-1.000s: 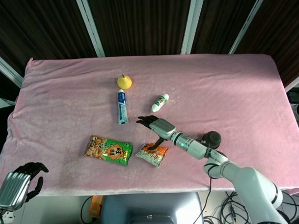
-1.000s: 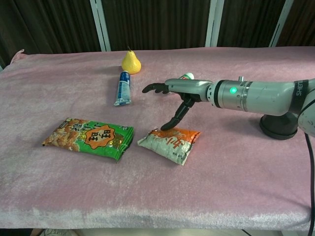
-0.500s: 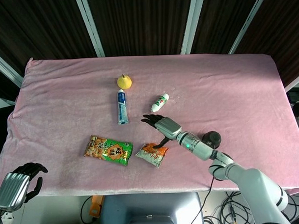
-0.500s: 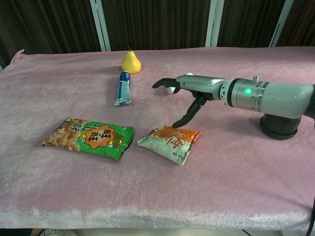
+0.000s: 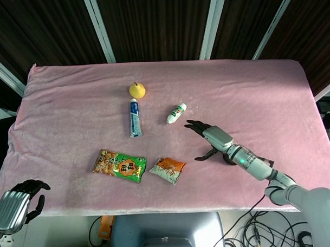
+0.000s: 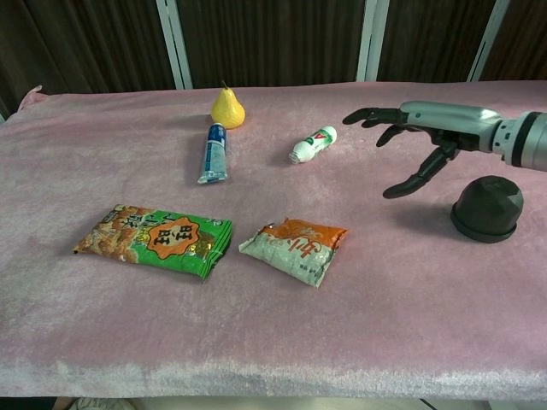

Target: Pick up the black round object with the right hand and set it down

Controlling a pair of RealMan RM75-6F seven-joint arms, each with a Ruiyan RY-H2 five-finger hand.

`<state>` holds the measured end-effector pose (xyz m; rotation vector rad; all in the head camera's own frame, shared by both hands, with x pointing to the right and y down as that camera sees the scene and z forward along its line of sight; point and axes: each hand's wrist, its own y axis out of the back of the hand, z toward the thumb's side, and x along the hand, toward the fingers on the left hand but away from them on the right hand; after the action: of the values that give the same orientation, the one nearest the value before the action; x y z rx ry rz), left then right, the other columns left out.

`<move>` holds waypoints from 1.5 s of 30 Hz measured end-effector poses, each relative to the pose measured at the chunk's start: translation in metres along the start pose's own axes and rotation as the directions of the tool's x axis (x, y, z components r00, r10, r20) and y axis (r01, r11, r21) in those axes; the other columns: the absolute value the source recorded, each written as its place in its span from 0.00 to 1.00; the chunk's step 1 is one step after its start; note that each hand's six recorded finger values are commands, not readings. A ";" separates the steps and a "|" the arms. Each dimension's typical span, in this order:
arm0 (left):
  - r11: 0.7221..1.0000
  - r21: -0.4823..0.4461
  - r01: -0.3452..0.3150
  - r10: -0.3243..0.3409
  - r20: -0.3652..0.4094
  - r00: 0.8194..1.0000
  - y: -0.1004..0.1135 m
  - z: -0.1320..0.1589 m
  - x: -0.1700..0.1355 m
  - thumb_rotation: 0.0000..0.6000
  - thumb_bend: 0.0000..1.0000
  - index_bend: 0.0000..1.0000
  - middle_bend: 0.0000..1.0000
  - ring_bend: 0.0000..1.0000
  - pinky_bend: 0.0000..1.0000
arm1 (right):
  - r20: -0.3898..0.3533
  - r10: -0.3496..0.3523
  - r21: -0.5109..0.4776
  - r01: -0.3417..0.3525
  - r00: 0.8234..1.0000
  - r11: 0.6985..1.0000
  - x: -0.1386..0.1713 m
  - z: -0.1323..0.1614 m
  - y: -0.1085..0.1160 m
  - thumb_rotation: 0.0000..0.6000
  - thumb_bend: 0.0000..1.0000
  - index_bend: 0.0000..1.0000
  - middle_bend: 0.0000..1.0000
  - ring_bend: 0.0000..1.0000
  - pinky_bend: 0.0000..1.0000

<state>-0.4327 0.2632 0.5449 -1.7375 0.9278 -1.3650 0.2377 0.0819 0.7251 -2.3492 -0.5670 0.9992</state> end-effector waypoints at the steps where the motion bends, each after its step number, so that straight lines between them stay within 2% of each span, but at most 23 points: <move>1: 1.000 -0.002 -0.002 0.002 -0.002 1.000 0.000 0.000 0.000 1.00 0.57 0.46 0.44 0.35 0.49 | 0.001 0.002 0.007 -0.002 1.000 1.000 0.008 -0.004 0.000 1.00 0.14 0.14 0.10 0.05 0.30; 7: 1.000 -0.005 -0.007 0.007 -0.007 1.000 0.002 -0.002 0.001 1.00 0.57 0.46 0.44 0.35 0.49 | 0.017 0.005 0.023 -0.005 1.000 1.000 0.042 -0.018 -0.006 1.00 0.14 0.15 0.10 0.05 0.30; 12: 1.000 -0.010 -0.014 0.014 -0.017 1.000 0.003 -0.004 0.002 1.00 0.57 0.46 0.44 0.35 0.49 | 0.036 0.008 0.065 -0.010 0.999 0.998 0.058 -0.027 -0.010 1.00 0.14 0.16 0.10 0.05 0.30; 16: 1.000 -0.015 -0.015 0.015 -0.026 1.000 0.004 -0.006 0.002 1.00 0.57 0.46 0.44 0.35 0.49 | 0.076 0.005 0.109 -0.013 0.997 0.994 0.074 -0.040 -0.015 1.00 0.14 0.16 0.10 0.05 0.30; 22: 1.000 -0.017 -0.016 0.015 -0.023 1.000 0.004 -0.005 0.001 1.00 0.57 0.46 0.44 0.35 0.49 | 0.136 -0.005 0.119 -0.012 0.991 0.993 0.089 -0.058 -0.021 1.00 0.14 0.16 0.10 0.05 0.30; 27: 1.000 -0.014 -0.011 0.011 -0.022 1.000 0.003 -0.005 0.002 1.00 0.57 0.46 0.44 0.35 0.49 | 0.159 -0.017 0.116 -0.002 0.987 0.993 0.093 -0.066 -0.024 1.00 0.14 0.17 0.11 0.06 0.30; 40: 1.000 -0.014 -0.017 0.017 -0.018 1.000 0.004 -0.005 0.001 1.00 0.57 0.46 0.44 0.35 0.49 | 0.200 -0.011 0.155 -0.020 0.980 0.988 0.093 -0.079 -0.033 1.00 0.14 0.19 0.19 0.18 0.31; 45: 1.000 -0.013 -0.016 0.016 -0.019 1.000 0.004 -0.005 0.002 1.00 0.57 0.46 0.44 0.35 0.49 | 0.204 -0.015 0.167 -0.020 0.979 0.986 0.094 -0.080 -0.032 1.00 0.14 0.23 0.23 0.24 0.38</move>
<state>-0.4376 0.2594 0.5434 -1.7261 0.9615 -1.3705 0.3522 0.1348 0.7423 -2.1144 -0.5336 1.2489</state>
